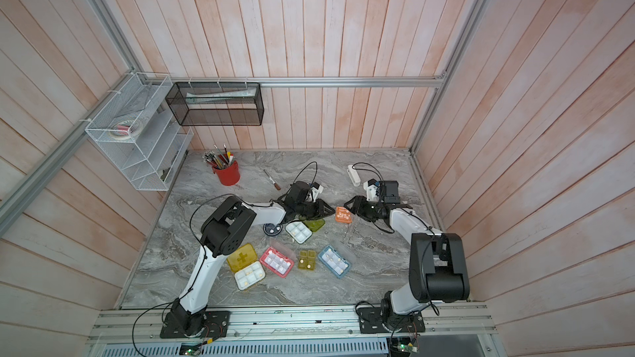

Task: Close pillboxes
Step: Close the lid on the pillbox.

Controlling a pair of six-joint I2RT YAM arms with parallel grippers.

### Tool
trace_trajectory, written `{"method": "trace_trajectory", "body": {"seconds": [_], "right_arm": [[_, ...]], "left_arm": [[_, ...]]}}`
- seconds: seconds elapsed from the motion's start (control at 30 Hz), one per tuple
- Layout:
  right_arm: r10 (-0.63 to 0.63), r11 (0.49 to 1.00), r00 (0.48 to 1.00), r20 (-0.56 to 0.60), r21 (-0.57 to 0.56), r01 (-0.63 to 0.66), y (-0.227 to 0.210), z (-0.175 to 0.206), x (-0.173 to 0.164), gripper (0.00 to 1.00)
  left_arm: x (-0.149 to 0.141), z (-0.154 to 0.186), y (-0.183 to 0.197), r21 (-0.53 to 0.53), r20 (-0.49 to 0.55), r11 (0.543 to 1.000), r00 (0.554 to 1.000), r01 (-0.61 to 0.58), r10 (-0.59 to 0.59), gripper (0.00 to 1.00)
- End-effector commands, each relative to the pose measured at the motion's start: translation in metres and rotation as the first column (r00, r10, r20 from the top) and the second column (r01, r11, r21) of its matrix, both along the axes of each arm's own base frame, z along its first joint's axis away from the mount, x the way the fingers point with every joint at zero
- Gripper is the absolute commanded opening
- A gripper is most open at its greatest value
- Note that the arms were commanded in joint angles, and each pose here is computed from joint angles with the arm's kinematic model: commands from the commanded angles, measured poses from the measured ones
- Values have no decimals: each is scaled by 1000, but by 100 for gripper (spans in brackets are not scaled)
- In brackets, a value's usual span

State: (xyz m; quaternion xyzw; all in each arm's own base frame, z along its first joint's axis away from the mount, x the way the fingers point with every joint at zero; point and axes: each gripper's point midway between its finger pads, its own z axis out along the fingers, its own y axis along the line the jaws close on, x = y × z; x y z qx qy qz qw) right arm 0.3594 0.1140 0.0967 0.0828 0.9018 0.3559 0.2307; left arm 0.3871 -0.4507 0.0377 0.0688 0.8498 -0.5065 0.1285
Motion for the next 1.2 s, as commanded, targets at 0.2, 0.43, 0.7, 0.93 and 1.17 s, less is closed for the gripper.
{"method": "trace_trajectory", "body": {"seconds": [0.2, 0.43, 0.7, 0.93, 1.17], "right_arm": [[13, 1000, 1000, 13, -4, -13, 2, 7, 5, 56], [16, 1000, 1000, 17, -5, -16, 3, 9, 6, 56], [19, 1000, 1000, 6, -1, -19, 3, 4, 5, 57], [23, 1000, 1000, 11, 17, -24, 6, 6, 7, 56], [35, 998, 999, 3, 44, -35, 14, 1, 8, 56]], "left_arm": [[2, -3, -9, -21, -7, 1000, 1000, 5, -5, 24], [4, -2, -16, -20, -5, 1000, 1000, 13, -13, 24], [2, -11, -18, 1, -29, 1000, 1000, 6, -6, 24], [1, -10, -22, -1, -31, 1000, 999, 14, -14, 24], [-1, -14, -25, -2, -40, 1000, 999, 20, -20, 24]]}}
